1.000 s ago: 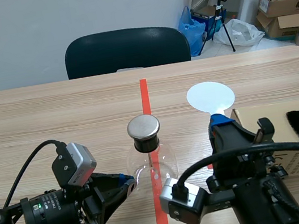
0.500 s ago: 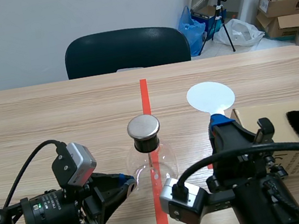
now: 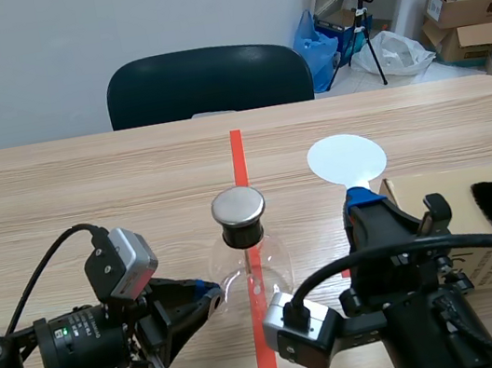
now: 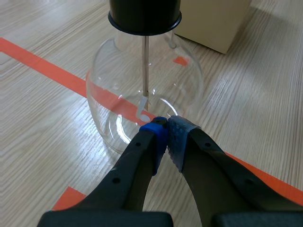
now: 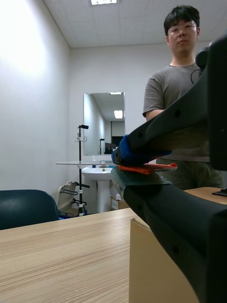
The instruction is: Do the electroscope experiment
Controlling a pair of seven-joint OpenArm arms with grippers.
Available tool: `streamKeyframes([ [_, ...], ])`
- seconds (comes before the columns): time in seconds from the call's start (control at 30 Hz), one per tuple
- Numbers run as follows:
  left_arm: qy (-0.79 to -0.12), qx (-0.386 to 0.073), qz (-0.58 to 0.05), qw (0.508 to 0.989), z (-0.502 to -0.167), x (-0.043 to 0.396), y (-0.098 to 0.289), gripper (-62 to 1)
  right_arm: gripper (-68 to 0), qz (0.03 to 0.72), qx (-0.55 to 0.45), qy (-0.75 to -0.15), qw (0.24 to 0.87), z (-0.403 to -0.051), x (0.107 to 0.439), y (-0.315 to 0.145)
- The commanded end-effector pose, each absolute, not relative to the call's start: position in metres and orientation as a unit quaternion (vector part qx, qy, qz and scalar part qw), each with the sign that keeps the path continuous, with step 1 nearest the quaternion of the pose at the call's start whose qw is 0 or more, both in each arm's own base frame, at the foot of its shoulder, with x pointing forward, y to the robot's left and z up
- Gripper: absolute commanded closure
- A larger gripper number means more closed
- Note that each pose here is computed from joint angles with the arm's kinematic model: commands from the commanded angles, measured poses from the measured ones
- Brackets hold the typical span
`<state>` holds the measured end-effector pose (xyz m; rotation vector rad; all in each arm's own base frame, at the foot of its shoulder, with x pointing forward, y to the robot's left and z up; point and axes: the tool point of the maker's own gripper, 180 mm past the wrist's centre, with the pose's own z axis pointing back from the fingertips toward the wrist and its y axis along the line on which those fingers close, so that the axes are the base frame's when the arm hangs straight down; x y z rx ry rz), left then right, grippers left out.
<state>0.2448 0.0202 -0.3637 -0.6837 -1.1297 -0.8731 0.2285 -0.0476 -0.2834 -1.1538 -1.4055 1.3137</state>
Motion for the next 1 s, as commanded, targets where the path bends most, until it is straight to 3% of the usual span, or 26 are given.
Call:
streamKeyframes([
  [0.0,-0.524,-0.312,-0.386,0.692,-0.3522,0.2518,0.0184,-2.7,-1.0,0.521,-0.470,-0.571,0.426,-0.2767,0.2321,-0.0502],
  [0.97,-0.525,-0.296,-0.384,0.700,-0.3575,0.2536,0.0280,-2.7,-1.0,0.520,-0.471,-0.570,0.428,-0.2768,0.2321,-0.0510],
])
